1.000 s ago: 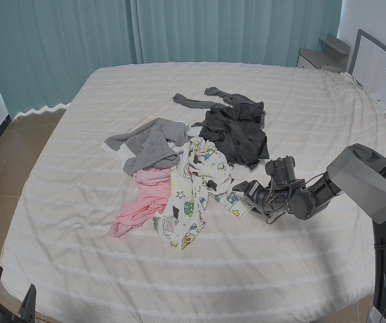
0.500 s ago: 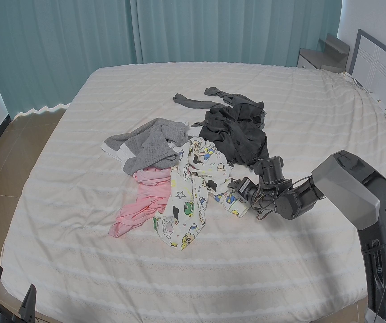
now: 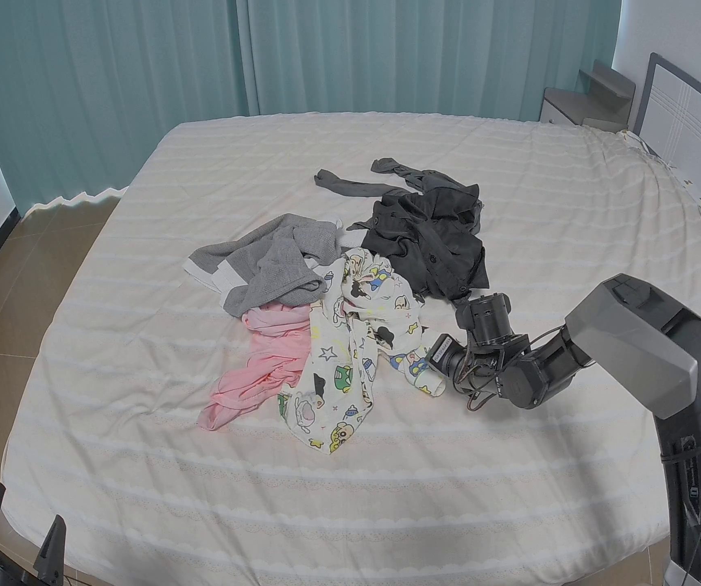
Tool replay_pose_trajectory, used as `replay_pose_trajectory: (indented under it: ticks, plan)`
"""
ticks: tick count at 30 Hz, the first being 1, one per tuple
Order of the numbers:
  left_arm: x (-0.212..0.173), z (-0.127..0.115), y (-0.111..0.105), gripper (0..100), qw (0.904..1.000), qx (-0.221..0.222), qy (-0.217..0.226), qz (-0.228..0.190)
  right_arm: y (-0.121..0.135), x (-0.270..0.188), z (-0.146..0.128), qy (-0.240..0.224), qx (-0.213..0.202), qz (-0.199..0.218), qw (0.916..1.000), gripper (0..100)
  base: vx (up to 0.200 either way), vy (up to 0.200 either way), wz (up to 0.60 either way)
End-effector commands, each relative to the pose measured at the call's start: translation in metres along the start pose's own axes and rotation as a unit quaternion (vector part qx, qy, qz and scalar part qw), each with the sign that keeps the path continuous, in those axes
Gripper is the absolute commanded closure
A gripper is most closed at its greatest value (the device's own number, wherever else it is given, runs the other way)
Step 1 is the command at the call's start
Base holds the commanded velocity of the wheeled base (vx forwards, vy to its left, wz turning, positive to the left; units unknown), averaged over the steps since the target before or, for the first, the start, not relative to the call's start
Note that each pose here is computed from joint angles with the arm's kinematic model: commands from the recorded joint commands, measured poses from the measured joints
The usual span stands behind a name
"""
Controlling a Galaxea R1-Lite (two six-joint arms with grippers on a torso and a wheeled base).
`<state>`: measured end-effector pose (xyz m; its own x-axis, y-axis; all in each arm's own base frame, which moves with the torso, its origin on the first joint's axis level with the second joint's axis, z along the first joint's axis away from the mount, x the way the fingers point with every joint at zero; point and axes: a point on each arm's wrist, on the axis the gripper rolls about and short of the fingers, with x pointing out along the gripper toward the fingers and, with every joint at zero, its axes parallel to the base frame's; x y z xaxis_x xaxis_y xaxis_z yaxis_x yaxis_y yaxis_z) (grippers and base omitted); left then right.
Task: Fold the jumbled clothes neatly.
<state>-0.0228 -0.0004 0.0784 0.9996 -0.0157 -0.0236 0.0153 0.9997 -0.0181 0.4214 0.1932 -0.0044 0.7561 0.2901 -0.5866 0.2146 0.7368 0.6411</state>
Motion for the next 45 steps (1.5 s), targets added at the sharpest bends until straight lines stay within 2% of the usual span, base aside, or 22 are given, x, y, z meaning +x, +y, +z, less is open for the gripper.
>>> replay_pose_trajectory:
  ticks: [1, 2, 4, 5, 10, 17, 24, 27, 28, 30, 32, 33, 34, 35, 36, 37, 38, 40, 41, 42, 43, 45]
  plan:
    - [0.000, -0.003, 0.000, 0, 1.0000, 0.000, 0.003, 0.000, 0.015, -0.052, 0.015, -0.013, 0.003, 0.019, 0.9997, 100, 0.000, 0.000, 0.00]
    - [0.000, -0.003, 0.000, 0, 1.0000, 0.000, 0.003, 0.000, 0.019, -0.069, 0.016, -0.015, 0.003, 0.030, 0.9994, 100, 0.000, 0.000, 0.00]
    - [0.000, -0.003, 0.000, 0, 1.0000, 0.000, 0.003, 0.000, 0.019, -0.071, 0.015, -0.014, 0.003, 0.031, 0.9994, 100, 0.000, 0.000, 0.00]
    - [0.000, -0.003, 0.000, 0, 1.0000, 0.000, 0.002, 0.000, 0.023, -0.112, 0.011, -0.019, -0.004, 0.063, 0.9978, 100, 0.000, 0.000, 0.00]
    - [0.000, -0.003, 0.000, 0, 1.0000, 0.000, 0.002, 0.000, 0.020, -0.167, 0.001, -0.034, -0.011, 0.109, 0.9934, 100, 0.000, 0.000, 0.00]
    - [0.000, -0.003, 0.000, 0, 1.0000, 0.007, 0.001, 0.000, 0.012, -0.266, -0.036, -0.036, -0.037, 0.216, 0.9750, 100, 0.000, 0.000, 0.00]
    - [0.000, -0.003, 0.000, 0, 0.9999, 0.013, 0.000, -0.001, 0.004, -0.301, -0.033, -0.064, -0.067, 0.244, 0.9652, 100, 0.000, 0.000, 0.00]
    - [0.000, -0.003, 0.000, 0, 0.9993, 0.038, 0.000, -0.001, 0.008, -0.321, -0.030, -0.087, -0.100, 0.273, 0.9530, 100, 0.000, 0.000, 0.00]
    - [0.000, -0.003, 0.000, 0, 0.9992, 0.039, 0.000, -0.001, 0.008, -0.322, -0.030, -0.088, -0.101, 0.274, 0.9522, 100, 0.000, 0.000, 0.00]
    - [0.000, -0.003, 0.000, 0, 0.9991, 0.041, -0.001, -0.004, 0.011, -0.338, -0.031, -0.100, -0.135, 0.299, 0.9395, 100, 0.000, 0.000, 0.00]
    - [0.000, -0.003, 0.000, 0, 0.9991, 0.041, -0.003, -0.004, 0.011, -0.344, -0.031, -0.107, -0.142, 0.307, 0.9349, 100, 0.000, 0.000, 0.00]
    - [-0.007, 0.025, -0.001, 0, 0.9978, 0.019, -0.063, -0.006, 0.011, -0.350, -0.029, -0.113, -0.143, 0.315, 0.9313, 100, 0.000, 0.000, 0.00]
    - [-0.019, 0.065, -0.001, 0, 0.9912, -0.017, -0.131, -0.008, 0.011, -0.353, -0.029, -0.114, -0.143, 0.317, 0.9307, 100, 0.000, 0.000, 0.00]
    - [-0.030, 0.110, -0.003, 0, 0.9820, -0.069, -0.174, -0.023, 0.012, -0.354, -0.028, -0.114, -0.144, 0.317, 0.9306, 100, 0.000, 0.000, 0.00]
    - [-0.027, 0.136, -0.003, 0, 0.9805, -0.101, -0.165, -0.035, 0.013, -0.355, -0.027, -0.115, -0.147, 0.316, 0.9302, 100, 0.000, 0.000, 0.00]
    - [-0.024, 0.144, -0.003, 0, 0.9820, -0.102, -0.154, -0.039, 0.014, -0.355, -0.027, -0.115, -0.149, 0.316, 0.9298, 100, 0.000, 0.000, 0.00]
    - [-0.011, 0.159, -0.003, 0, 0.9894, -0.083, -0.107, -0.052, 0.021, -0.357, -0.023, -0.123, -0.154, 0.322, 0.9259, 100, 0.000, 0.000, 0.00]
    - [0.000, 0.159, -0.004, 0, 0.9940, -0.048, -0.060, -0.078, 0.028, -0.360, -0.018, -0.134, -0.158, 0.330, 0.9211, 100, 0.000, 0.000, 0.00]
    - [0.010, 0.152, -0.005, 0, 0.9910, -0.018, -0.016, -0.132, 0.036, -0.363, -0.013, -0.142, -0.162, 0.338, 0.9162, 100, 0.000, 0.000, 0.00]
    - [0.012, 0.151, -0.006, 0, 0.9897, -0.013, -0.008, -0.142, 0.038, -0.364, -0.012, -0.144, -0.163, 0.340, 0.9151, 100, 0.000, 0.000, 0.00]
    - [0.024, 0.140, -0.008, 0, 0.9821, 0.005, 0.038, -0.185, 0.047, -0.368, -0.007, -0.148, -0.166, 0.345, 0.9119, 100, 0.000, 0.000, 0.00]
    - [0.038, 0.133, -0.011, 0, 0.9749, 0.019, 0.078, -0.208, 0.056, -0.371, -0.001, -0.149, -0.171, 0.345, 0.9106, 100, 0.000, 0.000, 0.00]
